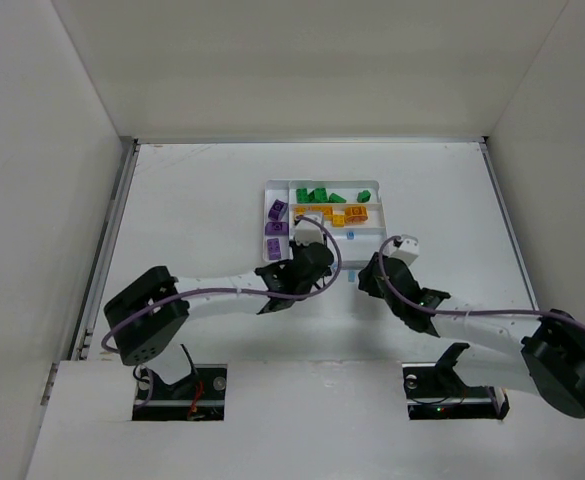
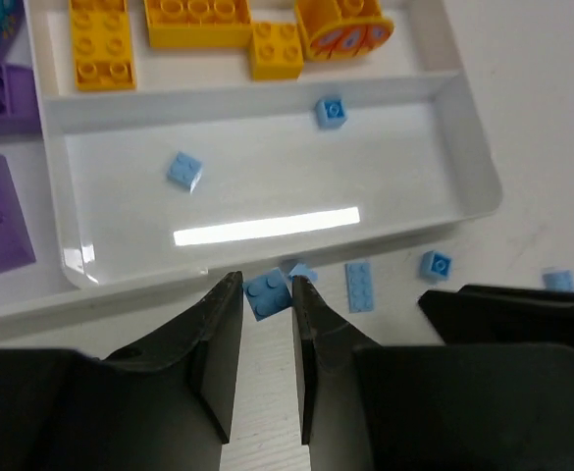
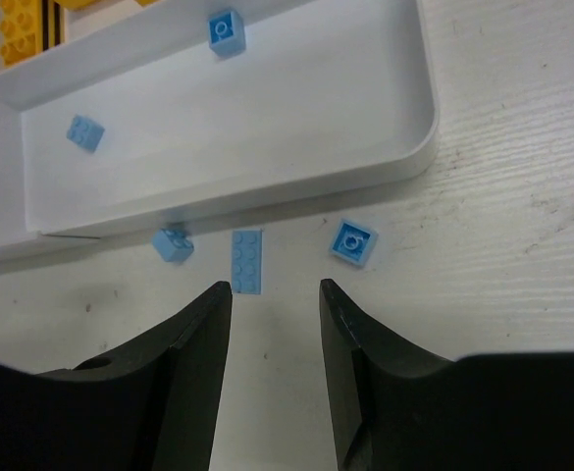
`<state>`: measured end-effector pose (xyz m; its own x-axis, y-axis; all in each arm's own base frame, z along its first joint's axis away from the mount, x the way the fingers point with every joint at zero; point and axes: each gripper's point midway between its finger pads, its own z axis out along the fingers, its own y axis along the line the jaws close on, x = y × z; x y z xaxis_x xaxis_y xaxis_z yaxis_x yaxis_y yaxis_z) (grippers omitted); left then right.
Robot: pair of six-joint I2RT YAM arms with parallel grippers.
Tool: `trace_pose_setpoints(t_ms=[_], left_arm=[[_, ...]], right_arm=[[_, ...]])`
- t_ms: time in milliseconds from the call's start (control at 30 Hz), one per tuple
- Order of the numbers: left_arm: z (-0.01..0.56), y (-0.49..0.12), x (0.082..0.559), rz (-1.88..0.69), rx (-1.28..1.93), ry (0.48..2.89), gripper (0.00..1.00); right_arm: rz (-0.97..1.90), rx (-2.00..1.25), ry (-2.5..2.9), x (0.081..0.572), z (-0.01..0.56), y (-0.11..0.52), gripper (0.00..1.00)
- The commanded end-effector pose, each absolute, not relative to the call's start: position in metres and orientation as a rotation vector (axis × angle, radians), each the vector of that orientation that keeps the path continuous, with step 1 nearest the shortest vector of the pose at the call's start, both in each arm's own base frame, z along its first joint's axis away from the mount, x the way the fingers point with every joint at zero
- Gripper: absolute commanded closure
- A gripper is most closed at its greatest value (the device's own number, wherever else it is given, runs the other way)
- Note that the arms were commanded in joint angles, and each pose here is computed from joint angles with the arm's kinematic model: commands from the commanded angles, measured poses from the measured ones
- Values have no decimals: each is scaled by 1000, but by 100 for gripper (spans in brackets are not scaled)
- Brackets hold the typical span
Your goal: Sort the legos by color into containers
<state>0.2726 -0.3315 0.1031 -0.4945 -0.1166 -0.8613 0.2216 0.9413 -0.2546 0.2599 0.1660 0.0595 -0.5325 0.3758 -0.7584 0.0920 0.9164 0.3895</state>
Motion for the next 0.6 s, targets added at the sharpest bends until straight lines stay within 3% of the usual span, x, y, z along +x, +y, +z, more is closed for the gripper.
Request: trace_pose_setpoints(t_ms=[0, 133, 267, 567], left_arm=[[134, -321, 298, -401, 41, 1986, 87], [127, -313, 331, -357, 28, 2007, 84], [112, -306, 355, -336, 11, 2063, 73], [108, -287, 352, -340, -33, 2096, 52]], right_arm=[[444, 322, 2067, 272, 81, 188, 53], [416, 241, 2107, 277, 75, 204, 52], [397, 151, 2134, 278, 70, 227, 50], [298, 99, 2174, 292, 49, 238, 49]])
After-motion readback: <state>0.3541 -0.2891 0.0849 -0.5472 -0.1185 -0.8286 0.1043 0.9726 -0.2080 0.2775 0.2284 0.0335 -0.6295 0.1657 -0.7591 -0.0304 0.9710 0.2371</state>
